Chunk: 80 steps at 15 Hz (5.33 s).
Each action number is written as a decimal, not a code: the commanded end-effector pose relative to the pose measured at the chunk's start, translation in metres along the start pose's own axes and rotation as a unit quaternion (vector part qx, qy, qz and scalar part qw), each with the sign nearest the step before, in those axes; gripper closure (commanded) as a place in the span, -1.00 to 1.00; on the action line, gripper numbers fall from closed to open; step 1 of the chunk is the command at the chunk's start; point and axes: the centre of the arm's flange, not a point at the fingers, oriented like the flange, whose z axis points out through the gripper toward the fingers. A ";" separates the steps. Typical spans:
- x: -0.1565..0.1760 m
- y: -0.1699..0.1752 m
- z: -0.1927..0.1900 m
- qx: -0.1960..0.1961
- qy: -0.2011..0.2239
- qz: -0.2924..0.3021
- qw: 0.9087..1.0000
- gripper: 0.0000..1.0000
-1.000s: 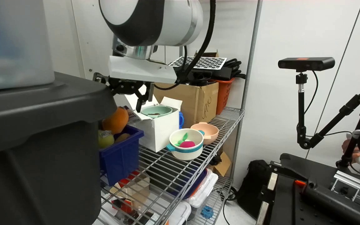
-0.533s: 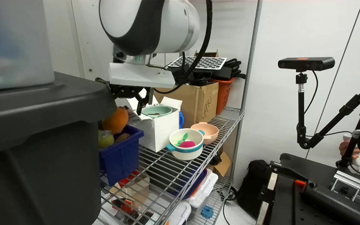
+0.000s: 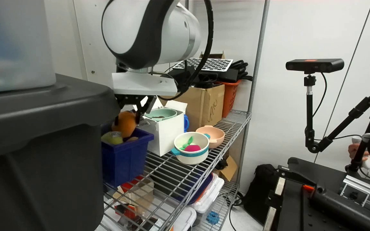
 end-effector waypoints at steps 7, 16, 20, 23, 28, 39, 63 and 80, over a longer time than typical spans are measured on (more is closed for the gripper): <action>0.014 -0.014 -0.020 -0.008 0.019 0.020 1.000 0.99; 0.033 -0.019 -0.089 0.024 0.045 0.031 0.998 0.94; 0.036 0.001 -0.123 0.027 0.045 0.029 0.998 0.94; 0.030 0.026 -0.146 0.008 0.055 0.018 0.998 0.94; 0.009 0.076 -0.190 -0.041 0.053 -0.027 0.997 0.94; -0.075 0.086 -0.195 -0.093 -0.025 -0.116 0.989 0.94; -0.081 0.083 -0.151 -0.101 -0.063 -0.126 0.985 0.94; -0.072 0.100 -0.131 -0.106 -0.068 -0.104 0.987 0.94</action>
